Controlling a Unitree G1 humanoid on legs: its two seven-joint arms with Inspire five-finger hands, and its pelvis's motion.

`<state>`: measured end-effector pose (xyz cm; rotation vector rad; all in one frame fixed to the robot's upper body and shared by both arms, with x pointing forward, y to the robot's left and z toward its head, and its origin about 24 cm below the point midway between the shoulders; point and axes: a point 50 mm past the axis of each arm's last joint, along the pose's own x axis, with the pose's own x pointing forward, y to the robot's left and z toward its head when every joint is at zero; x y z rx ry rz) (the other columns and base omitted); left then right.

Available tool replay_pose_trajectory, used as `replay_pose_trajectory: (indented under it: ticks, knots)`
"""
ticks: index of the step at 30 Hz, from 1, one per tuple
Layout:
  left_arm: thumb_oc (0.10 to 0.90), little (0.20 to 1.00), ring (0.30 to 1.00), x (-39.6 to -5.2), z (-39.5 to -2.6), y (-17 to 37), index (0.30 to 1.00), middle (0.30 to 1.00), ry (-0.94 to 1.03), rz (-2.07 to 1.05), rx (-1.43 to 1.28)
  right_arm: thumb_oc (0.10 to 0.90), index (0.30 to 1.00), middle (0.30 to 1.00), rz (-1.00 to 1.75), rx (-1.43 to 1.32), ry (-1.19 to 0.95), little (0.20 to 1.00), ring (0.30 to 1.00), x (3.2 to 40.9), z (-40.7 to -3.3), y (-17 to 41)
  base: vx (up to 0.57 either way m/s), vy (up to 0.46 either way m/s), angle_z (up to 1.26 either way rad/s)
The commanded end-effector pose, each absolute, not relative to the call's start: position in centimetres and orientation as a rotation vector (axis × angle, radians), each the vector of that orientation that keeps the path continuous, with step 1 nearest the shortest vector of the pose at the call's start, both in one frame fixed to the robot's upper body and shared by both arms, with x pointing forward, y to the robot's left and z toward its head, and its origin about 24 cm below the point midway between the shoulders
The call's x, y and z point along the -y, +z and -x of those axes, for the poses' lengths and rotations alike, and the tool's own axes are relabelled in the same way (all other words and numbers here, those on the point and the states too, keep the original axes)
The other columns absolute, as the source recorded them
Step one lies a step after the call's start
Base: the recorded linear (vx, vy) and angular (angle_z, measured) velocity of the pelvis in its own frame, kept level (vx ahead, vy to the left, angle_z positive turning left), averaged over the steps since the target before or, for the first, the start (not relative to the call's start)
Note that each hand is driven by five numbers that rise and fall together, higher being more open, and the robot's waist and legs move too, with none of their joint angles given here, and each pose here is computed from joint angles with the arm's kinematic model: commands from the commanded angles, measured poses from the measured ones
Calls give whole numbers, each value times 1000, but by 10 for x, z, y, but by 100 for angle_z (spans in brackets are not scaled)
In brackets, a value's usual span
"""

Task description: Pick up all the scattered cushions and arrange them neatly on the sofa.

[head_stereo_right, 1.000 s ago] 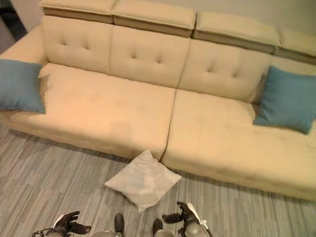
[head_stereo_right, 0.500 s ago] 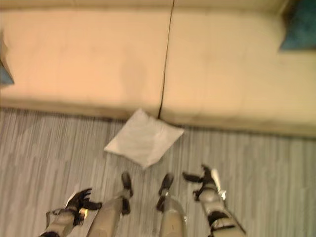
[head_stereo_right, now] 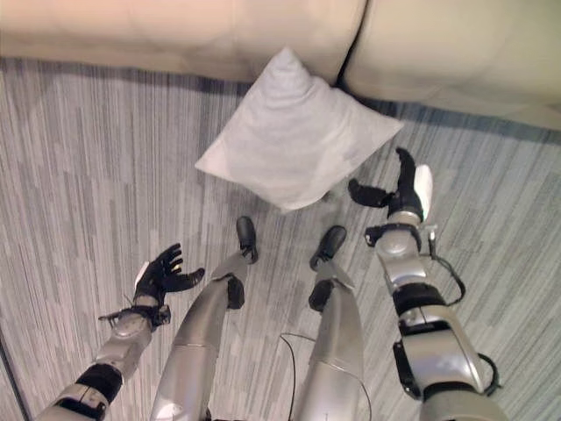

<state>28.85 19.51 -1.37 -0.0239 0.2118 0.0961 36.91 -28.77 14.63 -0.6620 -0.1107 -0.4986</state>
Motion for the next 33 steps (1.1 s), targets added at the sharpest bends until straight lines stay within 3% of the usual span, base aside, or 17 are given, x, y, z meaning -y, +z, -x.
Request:
replay_pose_trajectory:
  ticks: [1, 8, 16, 17, 18, 25, 33]
  knots:
    - [800, 900, 900, -226, -255, -32, 900, 900, 215, 0, -252, 800, 900, 900, 852, 130, -504, 900, 900, 302, -351, 135, -18, -59, 10]
    - [800, 900, 900, -224, -263, -9, 900, 900, 186, -9, -136, 800, 900, 900, 1090, 203, -531, 900, 900, 309, -365, 180, -2, -53, 4]
    - [800, 900, 900, -211, -271, 18, 900, 900, 132, 16, -18, 800, 900, 900, 1101, 386, -562, 900, 900, 271, -390, 239, 62, -42, 10]
    - [800, 900, 900, -210, -271, 20, 900, 900, 129, 22, -8, 643, 665, 665, 1081, 397, -566, 665, 665, 268, -391, 241, 66, -38, 6]
    - [800, 900, 900, -209, -273, 25, 900, 900, 133, 34, 13, 400, 300, 300, 992, 447, -560, 300, 300, 254, -394, 248, 53, -30, 5]
    - [800, 900, 900, -208, -275, 31, 900, 900, 143, 48, 35, 400, 300, 300, 761, 597, -526, 300, 300, 222, -391, 263, 18, -18, 2]
    - [800, 900, 900, -196, -281, 30, 900, 900, 121, 51, 32, 400, 300, 300, 586, 731, -417, 300, 300, 191, -366, 242, -38, -7, -2]
